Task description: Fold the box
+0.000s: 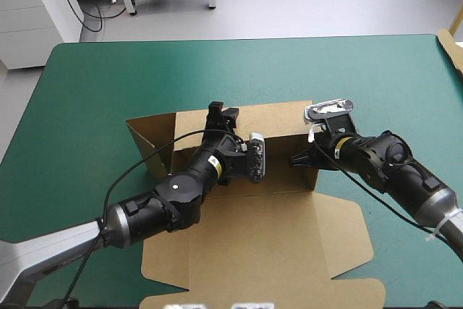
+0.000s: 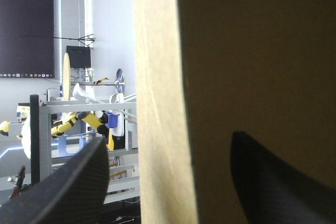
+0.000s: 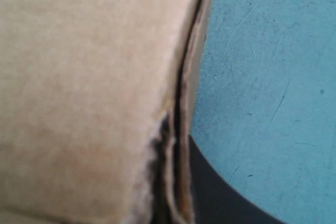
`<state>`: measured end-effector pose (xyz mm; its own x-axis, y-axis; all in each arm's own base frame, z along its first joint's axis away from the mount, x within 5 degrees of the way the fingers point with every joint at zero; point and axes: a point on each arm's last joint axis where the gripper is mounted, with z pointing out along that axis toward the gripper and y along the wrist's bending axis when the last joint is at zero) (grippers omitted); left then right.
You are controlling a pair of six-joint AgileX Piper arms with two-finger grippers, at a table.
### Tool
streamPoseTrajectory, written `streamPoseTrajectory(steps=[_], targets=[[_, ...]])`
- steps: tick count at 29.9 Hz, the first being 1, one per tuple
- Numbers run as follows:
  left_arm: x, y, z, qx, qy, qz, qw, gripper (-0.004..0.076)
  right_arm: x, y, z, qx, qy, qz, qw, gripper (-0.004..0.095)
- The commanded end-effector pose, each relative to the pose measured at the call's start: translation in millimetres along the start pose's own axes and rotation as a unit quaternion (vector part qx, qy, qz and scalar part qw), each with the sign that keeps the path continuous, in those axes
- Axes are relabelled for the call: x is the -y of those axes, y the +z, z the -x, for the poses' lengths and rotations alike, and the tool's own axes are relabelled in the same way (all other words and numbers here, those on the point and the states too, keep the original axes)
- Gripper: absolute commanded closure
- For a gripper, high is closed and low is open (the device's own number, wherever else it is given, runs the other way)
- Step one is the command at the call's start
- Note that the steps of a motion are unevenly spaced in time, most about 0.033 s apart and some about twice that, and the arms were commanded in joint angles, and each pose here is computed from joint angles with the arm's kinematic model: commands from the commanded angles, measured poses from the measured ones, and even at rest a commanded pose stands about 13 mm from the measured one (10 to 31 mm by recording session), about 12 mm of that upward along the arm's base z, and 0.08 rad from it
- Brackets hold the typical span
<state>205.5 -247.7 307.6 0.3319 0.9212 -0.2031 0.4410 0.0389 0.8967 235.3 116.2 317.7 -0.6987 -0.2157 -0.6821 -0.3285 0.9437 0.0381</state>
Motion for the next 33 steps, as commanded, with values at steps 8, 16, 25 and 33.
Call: streamPoseTrajectory(steps=[8, 16, 25, 33], targets=[[-10, -49, 23, -0.013, 0.003, 0.052, 0.999, 0.0229, 3, -15, 19, 0.083, 0.008, -0.014, 0.996, 0.0928], [2, -73, 40, -0.025, 0.023, 0.062, 0.998, 0.0229, 4, -15, 19, 0.084, 0.007, -0.016, 0.996, 0.0928], [-9, -99, 70, 0.045, 0.106, 0.157, 0.981, 0.0229, 4, -15, 18, 0.076, 0.011, -0.016, 0.997, 0.0928], [-75, -110, 76, 0.079, -0.036, 0.112, 0.990, 0.0236, 6, -18, 17, 0.050, 0.017, -0.024, 0.998, 0.0928]])
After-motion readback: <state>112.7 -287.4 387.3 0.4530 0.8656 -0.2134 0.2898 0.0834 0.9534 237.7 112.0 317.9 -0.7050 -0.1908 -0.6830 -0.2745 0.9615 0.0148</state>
